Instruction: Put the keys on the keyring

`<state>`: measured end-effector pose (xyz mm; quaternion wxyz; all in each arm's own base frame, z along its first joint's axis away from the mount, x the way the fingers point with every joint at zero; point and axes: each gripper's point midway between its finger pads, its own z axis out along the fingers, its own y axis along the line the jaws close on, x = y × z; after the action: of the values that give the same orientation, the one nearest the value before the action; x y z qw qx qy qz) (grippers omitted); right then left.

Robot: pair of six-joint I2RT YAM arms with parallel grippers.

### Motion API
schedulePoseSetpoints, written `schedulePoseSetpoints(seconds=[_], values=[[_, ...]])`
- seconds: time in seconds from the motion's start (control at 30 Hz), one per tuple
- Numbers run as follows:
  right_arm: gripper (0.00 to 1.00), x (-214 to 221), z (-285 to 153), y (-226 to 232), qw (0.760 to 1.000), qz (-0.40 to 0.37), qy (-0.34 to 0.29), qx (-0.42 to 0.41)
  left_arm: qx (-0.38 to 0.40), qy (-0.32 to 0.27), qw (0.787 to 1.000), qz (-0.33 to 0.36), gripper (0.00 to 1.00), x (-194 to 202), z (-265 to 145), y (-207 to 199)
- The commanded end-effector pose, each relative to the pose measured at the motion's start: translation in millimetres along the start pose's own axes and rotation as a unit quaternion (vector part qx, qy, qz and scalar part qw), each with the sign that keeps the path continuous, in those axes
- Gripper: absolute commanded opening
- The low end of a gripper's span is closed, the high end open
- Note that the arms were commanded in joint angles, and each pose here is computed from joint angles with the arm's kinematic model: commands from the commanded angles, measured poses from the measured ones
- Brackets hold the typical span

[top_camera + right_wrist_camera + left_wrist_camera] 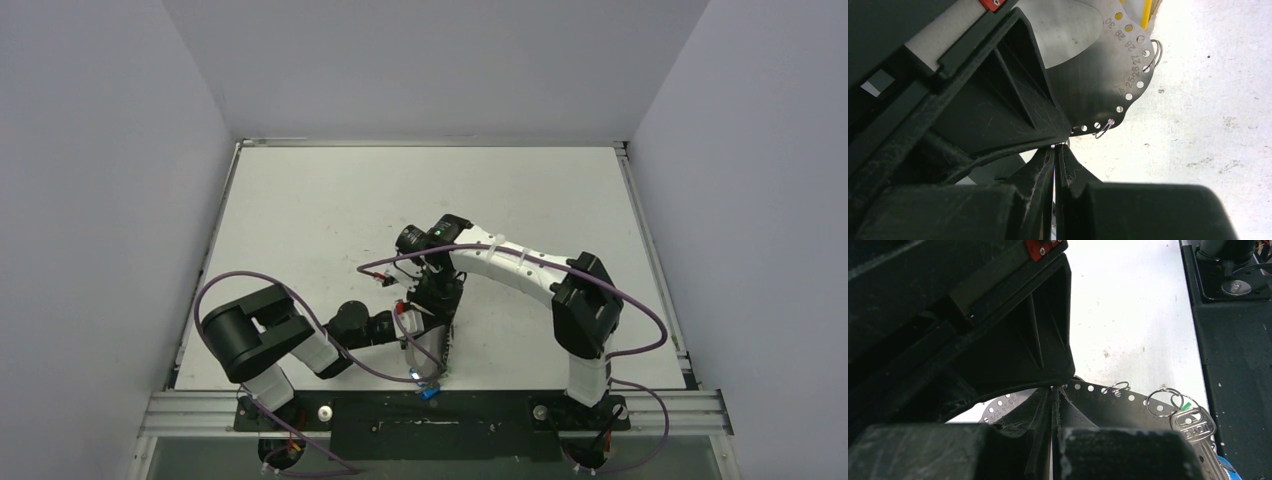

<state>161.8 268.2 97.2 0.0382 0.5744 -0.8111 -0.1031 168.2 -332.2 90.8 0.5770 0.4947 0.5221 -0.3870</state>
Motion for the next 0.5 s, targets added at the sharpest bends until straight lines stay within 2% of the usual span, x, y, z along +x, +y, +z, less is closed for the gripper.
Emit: schedulePoseSetpoints(seconds=[0.0, 0.17, 0.2, 0.3, 0.47], values=[[0.08, -21, -23, -1, 0.996, -0.001, -0.085, 0.019, -0.037, -0.057, 0.997, 0.02, 0.0, -35, 3, 17], [0.34, -29, -37, -15, 0.989, 0.014, -0.143, 0.044, -0.038, -0.055, 0.998, 0.016, 0.0, -34, 1, 17], [0.36, -29, -39, -17, 0.987, 0.015, -0.152, 0.048, -0.037, -0.053, 0.998, 0.014, 0.0, -32, 1, 16], [0.42, -27, -46, -24, 0.982, 0.023, -0.178, 0.061, -0.035, -0.05, 0.998, 0.011, 0.0, -30, 2, 15], [0.44, -20, -48, -36, 0.969, 0.034, -0.231, 0.077, -0.035, -0.046, 0.998, 0.009, 0.0, -26, 3, 15]])
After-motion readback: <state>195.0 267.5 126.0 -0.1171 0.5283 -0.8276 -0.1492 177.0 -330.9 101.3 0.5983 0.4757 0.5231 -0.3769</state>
